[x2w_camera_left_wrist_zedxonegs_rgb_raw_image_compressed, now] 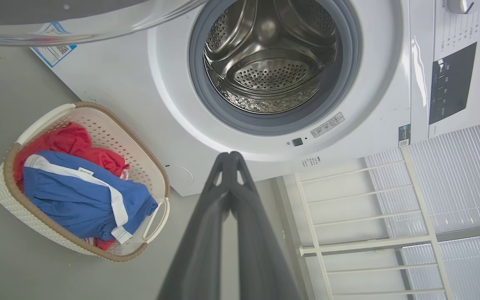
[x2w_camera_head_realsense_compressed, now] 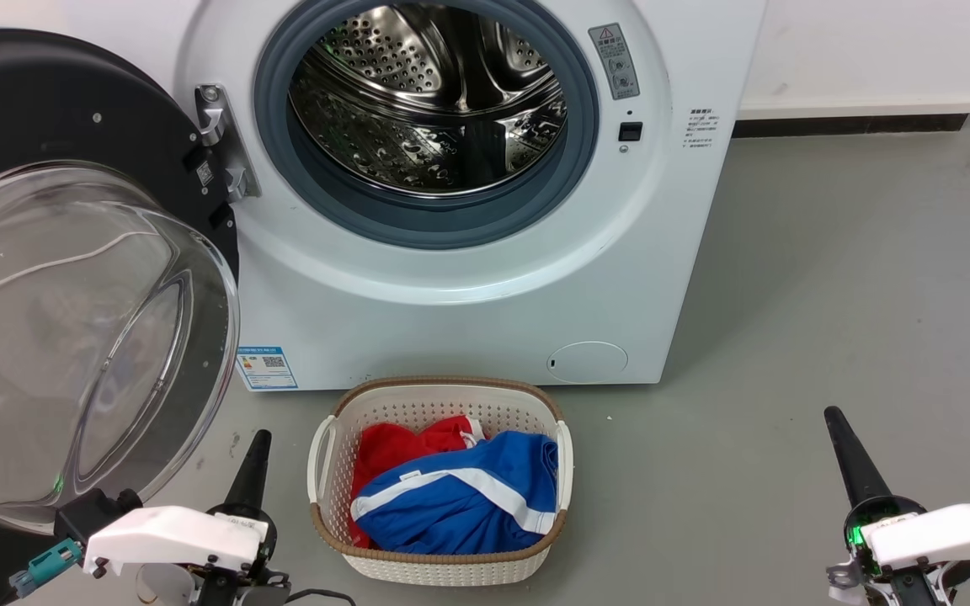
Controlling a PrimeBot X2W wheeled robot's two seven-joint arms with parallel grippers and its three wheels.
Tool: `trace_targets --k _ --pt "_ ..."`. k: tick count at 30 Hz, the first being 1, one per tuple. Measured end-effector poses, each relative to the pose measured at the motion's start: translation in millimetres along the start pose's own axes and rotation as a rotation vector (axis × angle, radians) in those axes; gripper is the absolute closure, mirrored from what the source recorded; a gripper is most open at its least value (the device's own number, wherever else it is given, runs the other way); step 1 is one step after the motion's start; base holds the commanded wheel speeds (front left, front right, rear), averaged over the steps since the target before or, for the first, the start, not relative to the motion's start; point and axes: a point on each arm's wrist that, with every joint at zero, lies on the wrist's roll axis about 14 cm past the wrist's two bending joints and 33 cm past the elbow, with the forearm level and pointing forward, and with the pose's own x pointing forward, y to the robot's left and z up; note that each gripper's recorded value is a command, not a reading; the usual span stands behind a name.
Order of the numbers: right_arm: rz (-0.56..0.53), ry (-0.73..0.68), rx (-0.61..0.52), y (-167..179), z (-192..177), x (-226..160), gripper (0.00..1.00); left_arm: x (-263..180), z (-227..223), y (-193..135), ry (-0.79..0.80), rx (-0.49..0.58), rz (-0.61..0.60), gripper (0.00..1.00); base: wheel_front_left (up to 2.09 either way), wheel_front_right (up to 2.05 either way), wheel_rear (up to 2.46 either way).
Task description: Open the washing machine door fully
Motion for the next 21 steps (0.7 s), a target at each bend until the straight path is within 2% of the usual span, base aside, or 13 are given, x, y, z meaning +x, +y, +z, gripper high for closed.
trace_targets --k 21 --pt "0.016 -0.014 0.196 2.9 1.6 10.3 1.00 2.1 10.4 -3.2 -0.038 -0.199 -0.041 1.00 0.00 0.00 0.00"
